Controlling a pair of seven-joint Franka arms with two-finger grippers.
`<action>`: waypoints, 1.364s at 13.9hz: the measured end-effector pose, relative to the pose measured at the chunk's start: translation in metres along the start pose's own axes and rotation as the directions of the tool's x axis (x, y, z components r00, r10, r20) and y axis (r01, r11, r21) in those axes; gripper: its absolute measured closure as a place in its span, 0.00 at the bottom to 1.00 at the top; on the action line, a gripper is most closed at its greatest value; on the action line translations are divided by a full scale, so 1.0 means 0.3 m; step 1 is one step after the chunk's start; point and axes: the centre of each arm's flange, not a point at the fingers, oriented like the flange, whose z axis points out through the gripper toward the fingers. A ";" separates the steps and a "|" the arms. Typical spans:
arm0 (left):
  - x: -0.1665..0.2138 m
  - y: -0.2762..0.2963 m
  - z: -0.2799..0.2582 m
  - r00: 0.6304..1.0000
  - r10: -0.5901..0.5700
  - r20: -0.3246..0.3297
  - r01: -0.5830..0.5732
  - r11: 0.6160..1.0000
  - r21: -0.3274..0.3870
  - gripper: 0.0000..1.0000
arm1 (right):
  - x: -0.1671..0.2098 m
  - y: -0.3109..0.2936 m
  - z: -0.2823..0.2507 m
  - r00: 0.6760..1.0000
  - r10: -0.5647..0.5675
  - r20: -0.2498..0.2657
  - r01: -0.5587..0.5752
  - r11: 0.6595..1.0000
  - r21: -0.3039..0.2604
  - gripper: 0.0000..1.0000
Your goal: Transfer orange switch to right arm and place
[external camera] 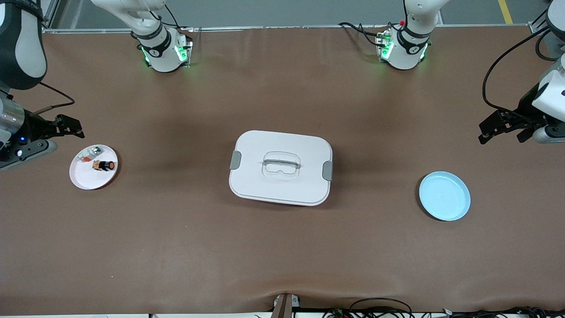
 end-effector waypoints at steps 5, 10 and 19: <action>-0.002 0.003 -0.008 1.000 0.004 -0.003 -0.004 1.000 -0.008 0.00 | 0.000 0.006 -0.025 0.991 0.135 -0.011 -0.135 0.991 -0.005 0.00; -0.004 0.005 -0.014 1.000 0.007 -0.006 -0.007 1.000 -0.017 0.00 | -0.010 -0.004 -0.148 0.948 0.318 -0.013 -0.319 0.948 -0.003 0.00; -0.004 -0.001 -0.020 1.000 0.008 -0.009 -0.008 1.000 -0.030 0.00 | 0.018 0.027 -0.267 0.904 0.426 -0.032 -0.424 0.904 0.051 0.00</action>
